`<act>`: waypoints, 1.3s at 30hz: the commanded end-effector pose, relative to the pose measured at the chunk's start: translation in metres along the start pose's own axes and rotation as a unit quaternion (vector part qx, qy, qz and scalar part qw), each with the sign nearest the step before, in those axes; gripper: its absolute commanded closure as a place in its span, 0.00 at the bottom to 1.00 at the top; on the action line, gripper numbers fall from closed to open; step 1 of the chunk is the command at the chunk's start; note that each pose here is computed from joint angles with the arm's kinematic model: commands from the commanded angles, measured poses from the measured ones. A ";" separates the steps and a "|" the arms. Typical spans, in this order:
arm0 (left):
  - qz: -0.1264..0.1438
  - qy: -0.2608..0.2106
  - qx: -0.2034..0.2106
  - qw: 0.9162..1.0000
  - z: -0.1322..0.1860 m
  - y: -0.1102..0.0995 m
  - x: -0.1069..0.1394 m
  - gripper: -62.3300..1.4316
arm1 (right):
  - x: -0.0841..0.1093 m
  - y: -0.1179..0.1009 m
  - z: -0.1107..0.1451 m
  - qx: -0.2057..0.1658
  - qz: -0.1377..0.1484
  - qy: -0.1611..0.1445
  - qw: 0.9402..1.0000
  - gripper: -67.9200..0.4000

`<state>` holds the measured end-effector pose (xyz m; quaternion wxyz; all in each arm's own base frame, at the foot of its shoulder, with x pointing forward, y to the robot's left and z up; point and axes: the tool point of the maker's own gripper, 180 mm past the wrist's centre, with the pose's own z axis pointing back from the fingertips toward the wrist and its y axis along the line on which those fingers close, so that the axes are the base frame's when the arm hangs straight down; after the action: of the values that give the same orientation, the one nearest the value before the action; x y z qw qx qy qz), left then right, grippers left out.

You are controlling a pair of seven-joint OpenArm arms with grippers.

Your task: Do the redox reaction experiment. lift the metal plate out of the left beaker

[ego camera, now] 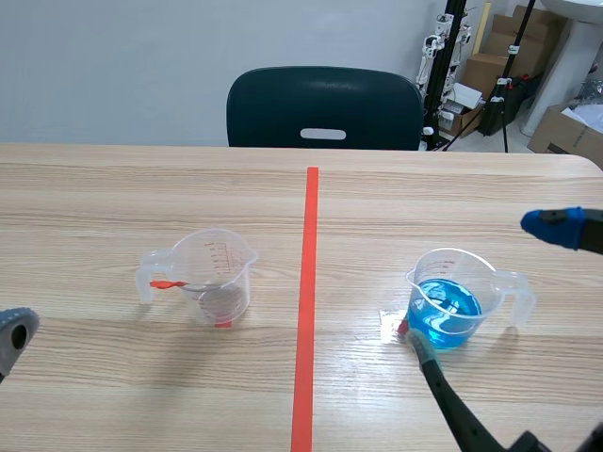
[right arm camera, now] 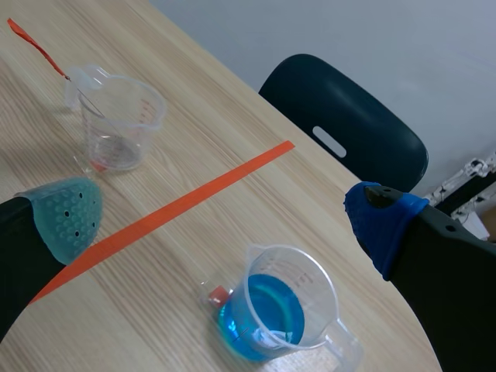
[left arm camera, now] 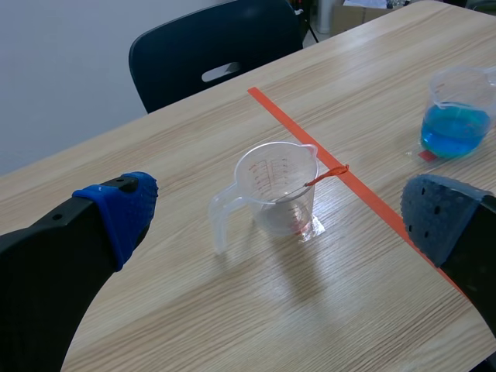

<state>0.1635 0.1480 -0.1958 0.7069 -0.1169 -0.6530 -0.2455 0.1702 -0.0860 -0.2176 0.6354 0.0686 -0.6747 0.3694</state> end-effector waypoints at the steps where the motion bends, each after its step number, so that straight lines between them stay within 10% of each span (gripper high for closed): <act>1: 0.006 -0.009 0.002 1.000 0.000 -0.001 0.005 0.00 | 0.001 -0.003 -0.003 0.007 0.009 -0.015 1.000 0.00; 30: 0.042 0.069 -0.011 0.997 0.038 -0.027 -0.021 0.00 | -0.007 0.032 -0.064 0.148 0.062 -0.101 0.982 0.00; 39: 0.054 0.048 0.024 0.997 0.042 -0.023 -0.015 0.00 | -0.005 0.045 -0.090 0.174 0.092 -0.167 0.966 0.00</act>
<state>0.1138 0.1534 -0.2163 0.7618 -0.1193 -0.6033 -0.2037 0.2150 -0.0032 -0.2588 0.4725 0.1788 -0.6837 0.5266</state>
